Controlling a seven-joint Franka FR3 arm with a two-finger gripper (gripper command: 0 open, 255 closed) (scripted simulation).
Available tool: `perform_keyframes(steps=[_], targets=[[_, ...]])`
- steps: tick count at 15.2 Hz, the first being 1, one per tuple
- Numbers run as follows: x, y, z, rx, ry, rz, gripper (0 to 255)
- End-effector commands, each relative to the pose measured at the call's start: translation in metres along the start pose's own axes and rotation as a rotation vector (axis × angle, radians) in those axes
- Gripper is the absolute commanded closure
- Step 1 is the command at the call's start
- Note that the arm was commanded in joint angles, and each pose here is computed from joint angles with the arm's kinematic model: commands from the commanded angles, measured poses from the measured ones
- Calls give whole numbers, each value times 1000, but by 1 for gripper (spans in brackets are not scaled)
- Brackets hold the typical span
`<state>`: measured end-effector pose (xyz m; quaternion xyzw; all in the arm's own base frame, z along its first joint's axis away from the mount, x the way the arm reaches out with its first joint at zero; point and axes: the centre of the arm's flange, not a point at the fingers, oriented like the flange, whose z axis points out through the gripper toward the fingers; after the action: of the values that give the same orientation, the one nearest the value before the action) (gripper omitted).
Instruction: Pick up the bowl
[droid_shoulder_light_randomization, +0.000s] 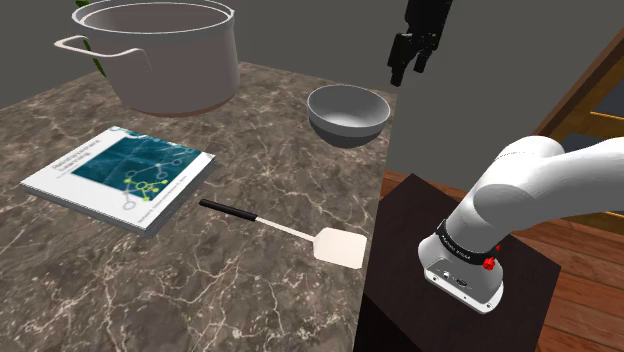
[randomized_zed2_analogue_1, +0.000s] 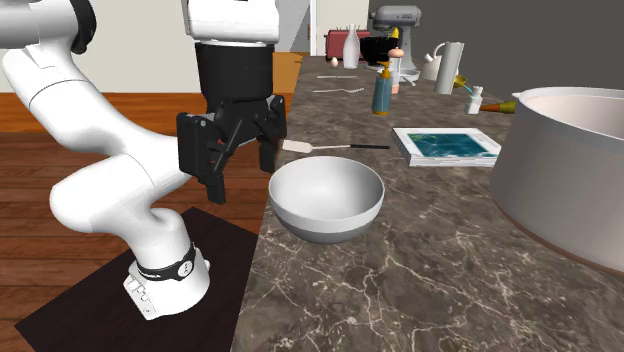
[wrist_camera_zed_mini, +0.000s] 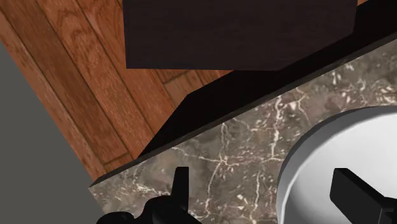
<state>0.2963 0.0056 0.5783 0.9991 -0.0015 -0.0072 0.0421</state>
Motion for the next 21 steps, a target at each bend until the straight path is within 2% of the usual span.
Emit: perform_keyframes(steps=[1,6,7,16,17,21], targets=[[0,0,0,0,0,0,0],[51,-5,32,185,-19,40,0],[58,-6,36,210,-22,45,0],[58,-9,76,210,-22,45,0],[58,-9,76,210,-22,45,255],[58,-9,76,210,-22,45,255]])
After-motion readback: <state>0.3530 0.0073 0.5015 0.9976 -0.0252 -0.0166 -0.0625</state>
